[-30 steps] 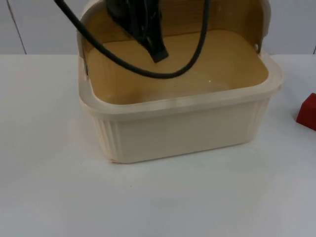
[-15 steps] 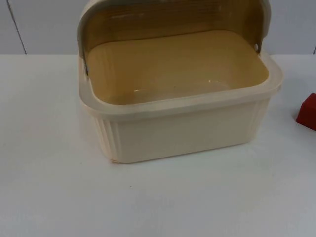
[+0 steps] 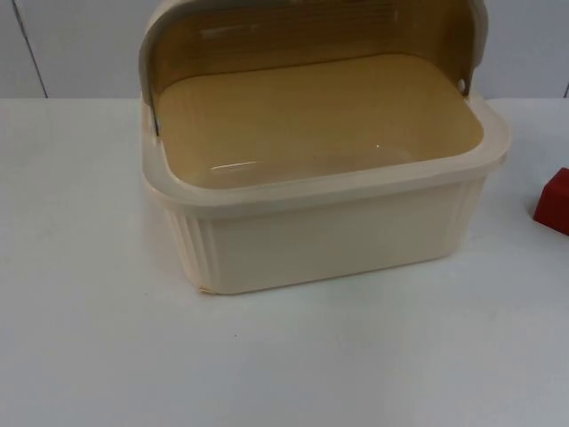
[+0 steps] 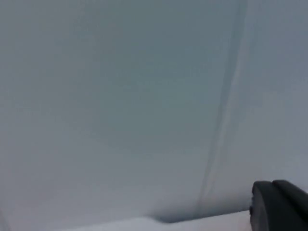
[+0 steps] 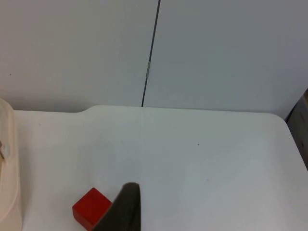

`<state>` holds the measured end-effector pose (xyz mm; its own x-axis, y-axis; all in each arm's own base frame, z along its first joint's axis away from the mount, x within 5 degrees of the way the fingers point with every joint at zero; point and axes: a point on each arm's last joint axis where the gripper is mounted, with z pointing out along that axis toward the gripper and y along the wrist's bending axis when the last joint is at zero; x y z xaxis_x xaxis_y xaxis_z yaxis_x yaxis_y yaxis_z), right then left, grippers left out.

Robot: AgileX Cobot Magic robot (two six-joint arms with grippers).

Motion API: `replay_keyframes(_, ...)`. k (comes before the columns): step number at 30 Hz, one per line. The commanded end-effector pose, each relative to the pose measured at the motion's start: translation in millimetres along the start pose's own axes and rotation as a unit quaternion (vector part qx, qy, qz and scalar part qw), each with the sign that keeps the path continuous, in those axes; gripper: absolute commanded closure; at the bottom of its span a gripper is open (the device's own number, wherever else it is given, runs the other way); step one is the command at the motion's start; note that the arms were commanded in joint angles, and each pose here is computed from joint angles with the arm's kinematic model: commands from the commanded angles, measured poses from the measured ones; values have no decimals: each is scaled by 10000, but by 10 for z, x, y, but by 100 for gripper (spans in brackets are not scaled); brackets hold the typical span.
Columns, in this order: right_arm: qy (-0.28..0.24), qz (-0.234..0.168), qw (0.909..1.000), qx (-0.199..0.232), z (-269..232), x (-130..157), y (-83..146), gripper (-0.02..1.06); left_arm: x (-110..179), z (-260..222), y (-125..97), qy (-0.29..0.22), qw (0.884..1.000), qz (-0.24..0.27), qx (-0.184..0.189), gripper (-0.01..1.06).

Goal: Open the box lid with the left hand, place the block into the box with the right hand, then close the box lid with the left hand.

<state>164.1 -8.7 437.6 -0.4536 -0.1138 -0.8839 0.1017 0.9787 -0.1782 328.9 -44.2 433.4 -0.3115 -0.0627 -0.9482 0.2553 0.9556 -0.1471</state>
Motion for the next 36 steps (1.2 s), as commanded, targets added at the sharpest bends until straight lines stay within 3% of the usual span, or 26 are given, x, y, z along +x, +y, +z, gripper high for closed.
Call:
replay_keyframes(1, -72, 32, 10000, 7, -25, -23, -8, 0, 59, -33, 170, 192, 9992, -235, -273, 105)
replay_keyframes(2, -72, 32, 10000, 7, -25, -23, -8, 0, 166, -34, 341, 410, 9967, -347, -600, 105)
replay_keyframes(4, -71, 38, 10000, 0, -25, -22, -6, 0, 212, -34, 396, 503, 9955, -364, -714, 105)
replay_keyframes(7, -71, 38, 10000, 0, -25, -22, -6, 0, 538, -31, 621, 1207, 9817, -239, -1453, 105)
replay_keyframes(11, -71, 49, 10000, 1, -25, -22, -7, 0, 682, -37, 670, 1289, 9748, -54, -1822, 105)
replay_keyframes(13, -71, 74, 9999, 1, -25, -22, -7, 0, 704, -71, 663, 1038, 9744, 102, -1992, 105)
replay_keyframes(17, -49, 118, 9999, -4, -10, -7, -1, 0, 702, -113, 530, 524, 9824, 306, -1765, 105)
replay_keyframes(24, 106, 94, 9999, -36, 85, 100, 35, 0, 705, -111, 499, 430, 9847, 175, -1679, 105)
replay_keyframes(29, 34, 183, 9998, -52, 92, 93, 40, 0, 739, -116, 504, 611, 9833, 106, -1708, 105)
replay_keyframes(36, 14, 192, 9998, -65, 92, 89, 43, 0, 872, -102, 531, 1242, 9756, -40, -1809, 104)
